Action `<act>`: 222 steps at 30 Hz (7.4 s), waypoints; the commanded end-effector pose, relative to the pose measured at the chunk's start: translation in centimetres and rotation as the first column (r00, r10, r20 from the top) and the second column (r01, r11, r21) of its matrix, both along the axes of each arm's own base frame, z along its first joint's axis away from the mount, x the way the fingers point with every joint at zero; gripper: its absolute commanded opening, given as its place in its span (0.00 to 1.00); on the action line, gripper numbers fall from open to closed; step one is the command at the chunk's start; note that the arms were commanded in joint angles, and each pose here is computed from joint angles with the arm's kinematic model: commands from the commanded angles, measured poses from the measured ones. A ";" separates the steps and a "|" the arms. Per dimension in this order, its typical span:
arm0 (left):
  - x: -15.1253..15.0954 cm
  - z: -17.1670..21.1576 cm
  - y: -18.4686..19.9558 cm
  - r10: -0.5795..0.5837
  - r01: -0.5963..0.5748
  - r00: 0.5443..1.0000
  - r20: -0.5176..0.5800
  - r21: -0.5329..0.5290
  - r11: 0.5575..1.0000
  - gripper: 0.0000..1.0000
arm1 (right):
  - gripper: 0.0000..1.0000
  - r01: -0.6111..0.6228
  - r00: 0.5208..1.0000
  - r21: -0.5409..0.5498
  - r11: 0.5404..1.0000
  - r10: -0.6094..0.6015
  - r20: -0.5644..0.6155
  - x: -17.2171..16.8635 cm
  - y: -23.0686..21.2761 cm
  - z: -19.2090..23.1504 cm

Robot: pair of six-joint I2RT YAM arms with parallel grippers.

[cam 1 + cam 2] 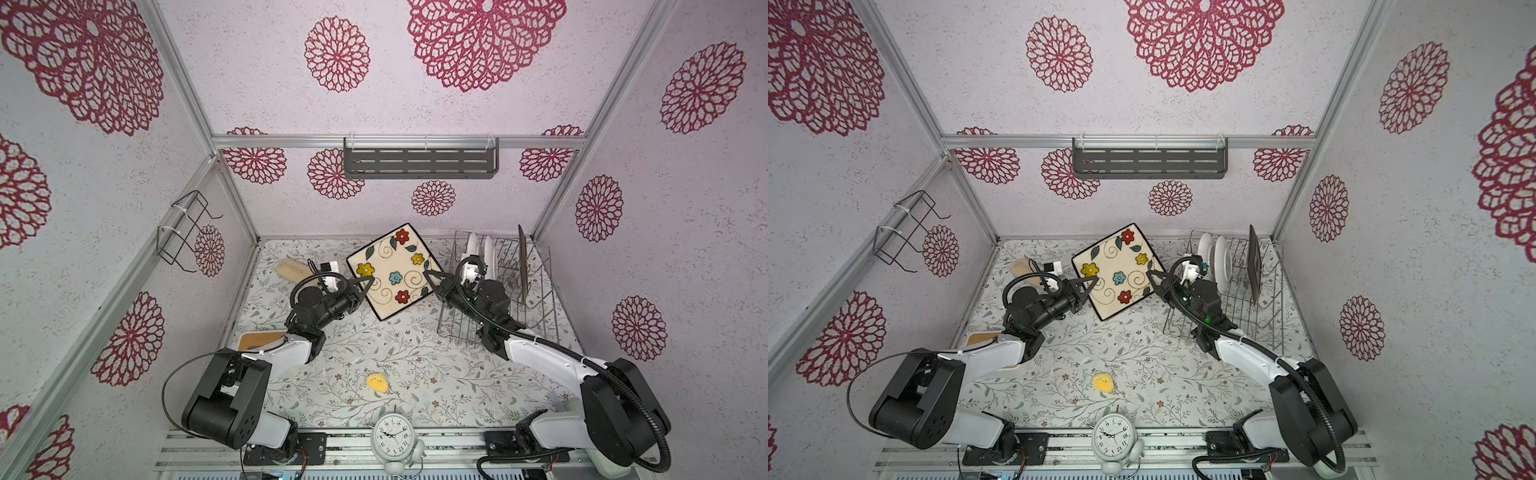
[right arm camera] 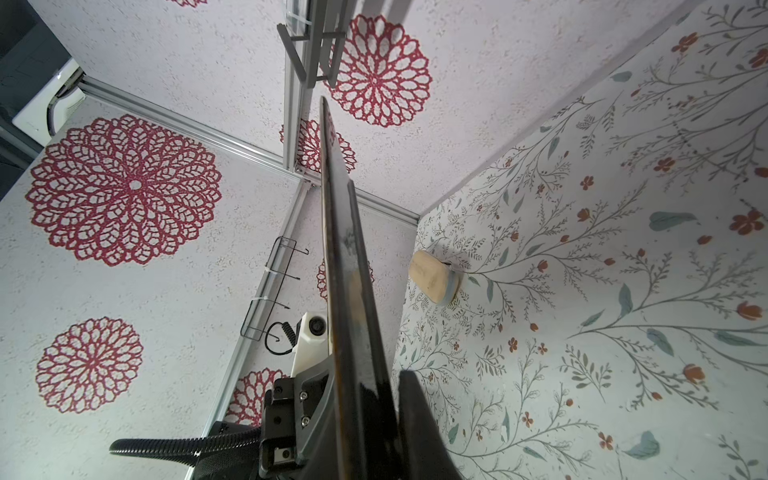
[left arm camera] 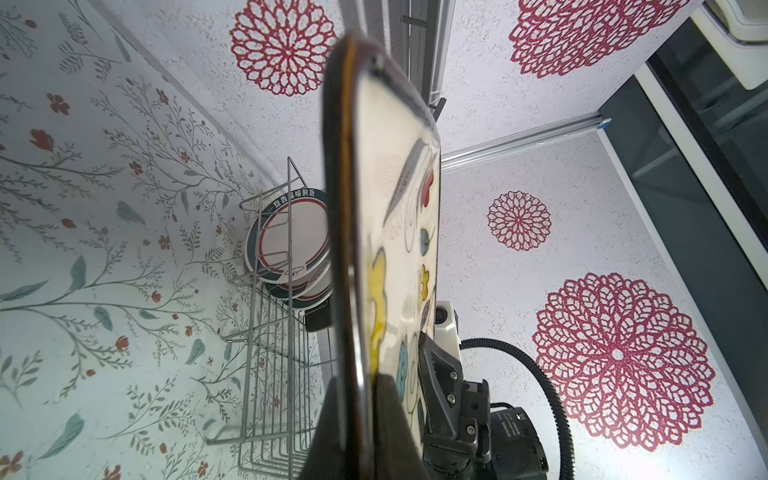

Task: Unload the plates from the dish rack
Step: 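Grasp the flowered plate edge with the left gripper while the right gripper holds it, then open the right gripper and draw it back while the left gripper holds the plate, then lower the flowered plate flat onto the table with the left gripper, beside the beige sponge, then open the left gripper to release the plate while the right gripper moves over the rack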

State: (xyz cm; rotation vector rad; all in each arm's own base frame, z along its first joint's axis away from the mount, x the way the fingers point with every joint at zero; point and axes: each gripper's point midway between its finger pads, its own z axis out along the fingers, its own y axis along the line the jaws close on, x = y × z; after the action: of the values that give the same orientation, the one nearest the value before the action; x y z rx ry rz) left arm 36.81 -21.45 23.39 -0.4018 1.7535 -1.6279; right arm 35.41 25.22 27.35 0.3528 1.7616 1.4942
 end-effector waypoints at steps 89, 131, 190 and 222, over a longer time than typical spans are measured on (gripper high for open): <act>11.0 -1.6 4.7 0.656 -0.722 0.692 -0.301 -0.279 0.633 0.00 | 0.87 0.128 0.990 -0.388 0.913 -0.139 0.000 2.6 -5.7 1.7; 12.4 -8.6 2.1 0.715 -0.834 0.512 -0.476 -0.074 0.547 0.00 | 0.88 0.069 0.987 -0.557 0.828 -0.138 -0.083 2.5 -6.5 -2.6; 13.0 -15.3 0.2 0.700 -0.817 0.409 -0.586 0.107 0.567 0.74 | 0.91 0.083 0.981 -0.628 0.774 -0.175 -0.086 2.4 -7.7 -3.6; 11.6 -17.1 -0.1 0.693 -0.779 0.348 -0.631 0.217 0.589 0.98 | 0.92 0.109 0.978 -0.638 0.763 -0.198 -0.070 1.7 -8.7 -2.9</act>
State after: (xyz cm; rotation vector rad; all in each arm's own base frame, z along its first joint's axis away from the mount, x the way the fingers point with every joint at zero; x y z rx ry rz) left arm 48.21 -20.94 5.12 -1.7316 1.5369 -0.8441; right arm 36.96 17.20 21.98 0.2507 2.2328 0.7164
